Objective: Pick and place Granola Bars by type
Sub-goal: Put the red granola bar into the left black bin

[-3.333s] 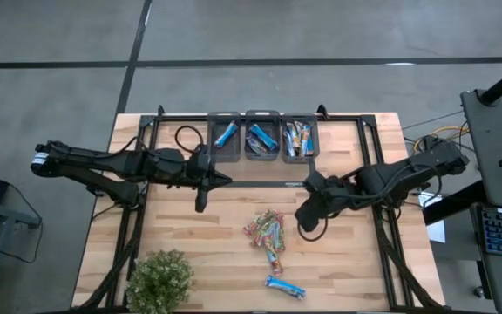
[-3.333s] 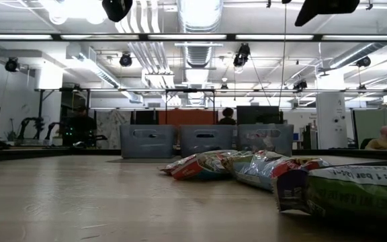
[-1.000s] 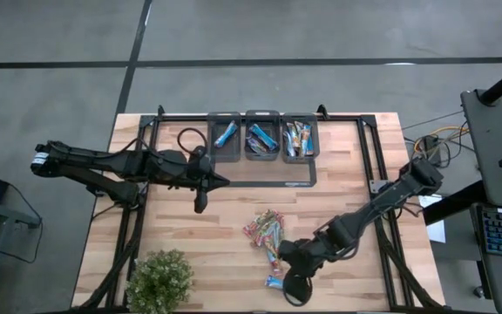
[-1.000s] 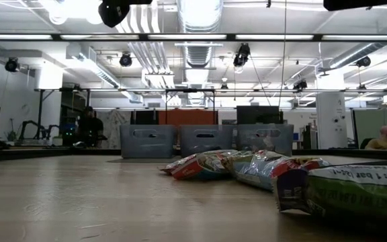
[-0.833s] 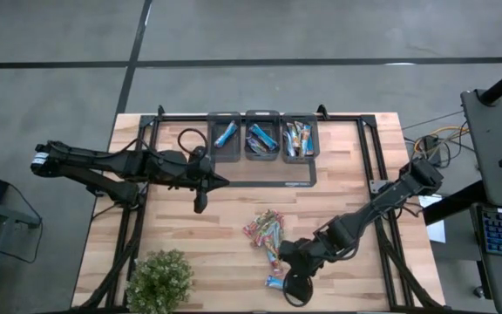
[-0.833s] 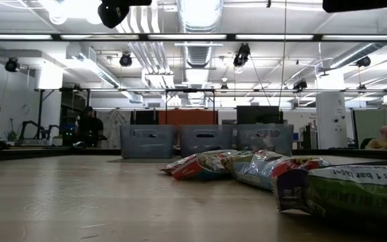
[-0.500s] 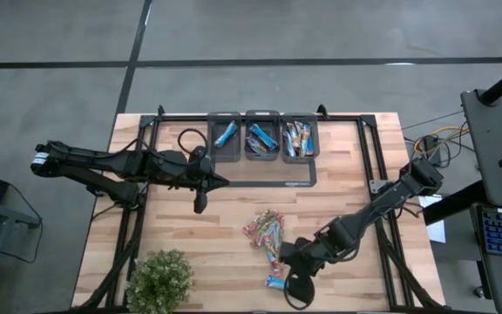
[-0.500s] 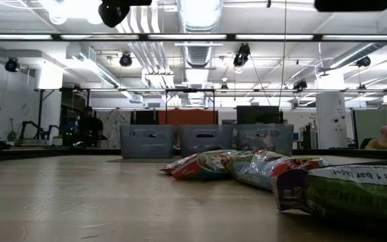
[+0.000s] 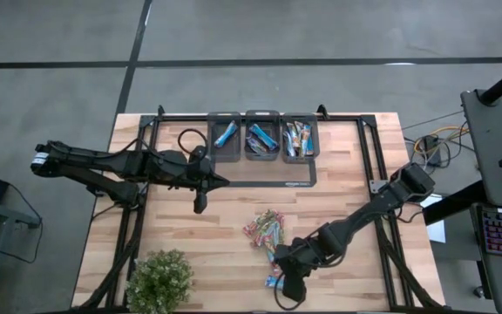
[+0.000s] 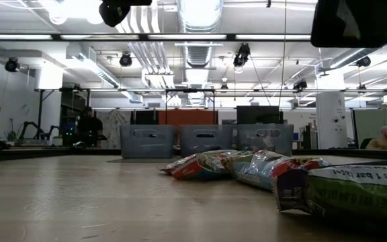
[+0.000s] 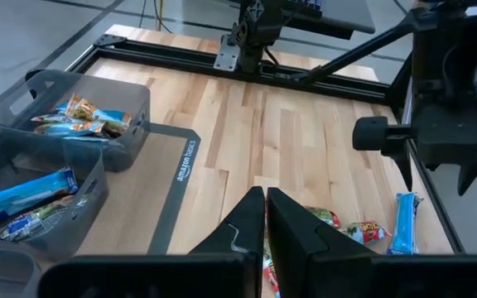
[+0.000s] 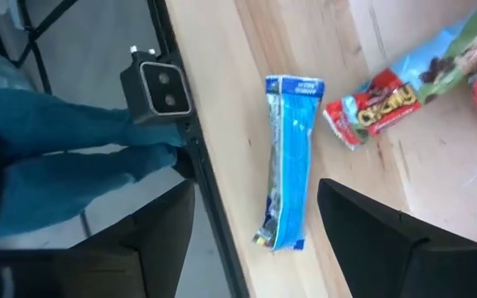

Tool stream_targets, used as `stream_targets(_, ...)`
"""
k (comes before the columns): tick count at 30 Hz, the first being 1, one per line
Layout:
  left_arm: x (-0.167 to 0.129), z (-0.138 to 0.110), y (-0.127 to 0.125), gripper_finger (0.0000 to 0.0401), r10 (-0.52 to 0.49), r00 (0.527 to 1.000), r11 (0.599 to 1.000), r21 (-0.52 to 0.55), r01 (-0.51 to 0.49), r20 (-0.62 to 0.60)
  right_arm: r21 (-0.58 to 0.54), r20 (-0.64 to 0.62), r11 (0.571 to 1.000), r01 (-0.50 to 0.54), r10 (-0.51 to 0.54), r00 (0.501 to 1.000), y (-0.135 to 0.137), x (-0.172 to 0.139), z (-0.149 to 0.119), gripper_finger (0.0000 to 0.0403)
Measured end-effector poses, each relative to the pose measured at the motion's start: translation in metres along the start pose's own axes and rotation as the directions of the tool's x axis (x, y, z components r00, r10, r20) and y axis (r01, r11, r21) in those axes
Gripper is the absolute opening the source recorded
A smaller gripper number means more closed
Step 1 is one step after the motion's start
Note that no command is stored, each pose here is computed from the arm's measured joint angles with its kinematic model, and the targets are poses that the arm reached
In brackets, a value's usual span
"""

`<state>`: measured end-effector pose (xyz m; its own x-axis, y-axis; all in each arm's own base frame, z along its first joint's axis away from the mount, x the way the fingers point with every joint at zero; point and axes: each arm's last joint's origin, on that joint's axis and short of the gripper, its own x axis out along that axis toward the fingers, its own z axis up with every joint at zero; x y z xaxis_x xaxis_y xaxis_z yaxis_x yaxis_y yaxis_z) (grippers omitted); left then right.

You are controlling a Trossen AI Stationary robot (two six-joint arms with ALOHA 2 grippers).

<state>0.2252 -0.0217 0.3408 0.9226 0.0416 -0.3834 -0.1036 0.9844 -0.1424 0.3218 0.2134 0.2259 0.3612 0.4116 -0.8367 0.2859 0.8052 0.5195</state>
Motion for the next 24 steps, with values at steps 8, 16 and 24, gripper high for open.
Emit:
stream_targets(8,0.0,0.0,0.0,0.0,0.0,1.0,1.0,0.002,0.0,0.0,-0.026,-0.014,1.0,0.0,-0.001,1.0,-0.001,0.001,0.0,0.0244)
stream_targets(16,0.0,0.0,0.0,0.0,0.0,1.0,1.0,-0.003,0.0,0.0,0.034,-0.012,0.999,0.02,-0.019,1.0,-0.005,0.0,0.004,0.0244)
stream_targets(24,0.0,0.0,0.0,0.0,0.0,1.0,1.0,-0.004,0.0,0.001,0.168,-0.014,0.981,0.097,-0.096,0.995,-0.016,-0.002,0.008,0.0244)
